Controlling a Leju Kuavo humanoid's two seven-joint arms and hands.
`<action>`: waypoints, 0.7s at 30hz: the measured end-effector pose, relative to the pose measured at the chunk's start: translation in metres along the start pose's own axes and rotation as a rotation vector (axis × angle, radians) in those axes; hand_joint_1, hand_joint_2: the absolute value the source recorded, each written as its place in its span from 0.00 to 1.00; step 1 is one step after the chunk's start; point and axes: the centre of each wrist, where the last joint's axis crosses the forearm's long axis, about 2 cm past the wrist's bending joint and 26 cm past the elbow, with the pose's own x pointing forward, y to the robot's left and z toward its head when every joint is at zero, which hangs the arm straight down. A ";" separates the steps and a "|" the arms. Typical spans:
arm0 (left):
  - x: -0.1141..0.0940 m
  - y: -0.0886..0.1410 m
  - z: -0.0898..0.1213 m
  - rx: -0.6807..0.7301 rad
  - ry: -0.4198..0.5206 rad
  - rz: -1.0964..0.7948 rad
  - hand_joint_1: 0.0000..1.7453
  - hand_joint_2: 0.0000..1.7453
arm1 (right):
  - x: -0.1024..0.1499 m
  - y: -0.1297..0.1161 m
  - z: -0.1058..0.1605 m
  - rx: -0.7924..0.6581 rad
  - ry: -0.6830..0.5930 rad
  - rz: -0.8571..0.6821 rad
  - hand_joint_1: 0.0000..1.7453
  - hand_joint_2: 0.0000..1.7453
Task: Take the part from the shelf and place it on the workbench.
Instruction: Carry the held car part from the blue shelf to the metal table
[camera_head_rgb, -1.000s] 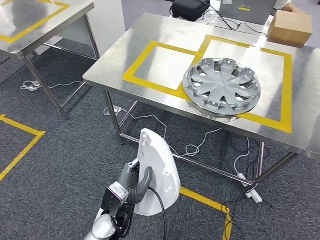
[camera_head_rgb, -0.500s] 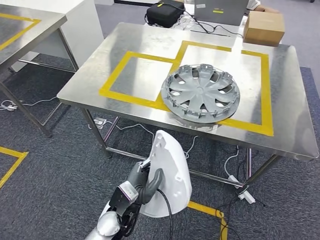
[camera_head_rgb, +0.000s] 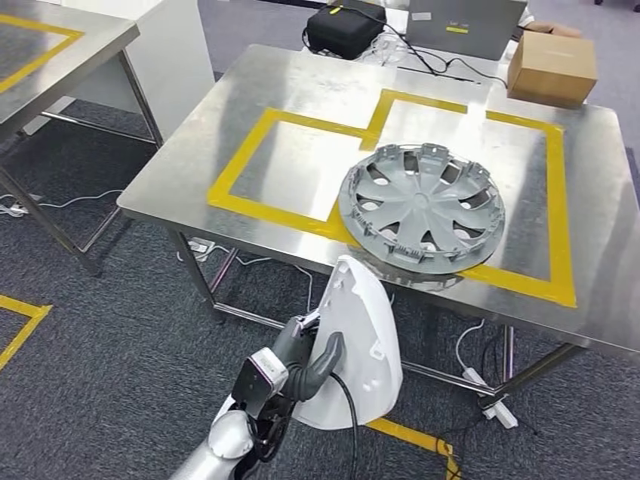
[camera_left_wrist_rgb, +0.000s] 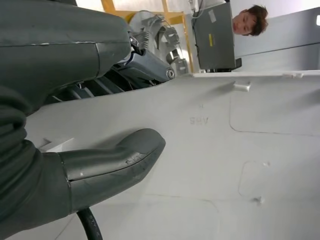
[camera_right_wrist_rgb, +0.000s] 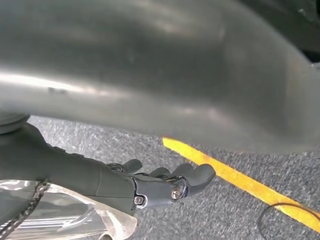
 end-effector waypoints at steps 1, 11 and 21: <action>0.000 0.000 -0.002 -0.002 -0.002 0.000 1.00 1.00 | 0.000 -0.001 0.000 -0.002 0.007 0.004 0.00 0.00; -0.001 0.001 -0.010 -0.008 -0.018 -0.007 1.00 1.00 | 0.001 -0.003 -0.001 -0.015 0.012 0.003 0.00 0.00; 0.002 0.004 -0.017 -0.031 -0.036 -0.113 1.00 1.00 | 0.002 -0.002 -0.001 0.020 -0.013 0.022 0.00 0.00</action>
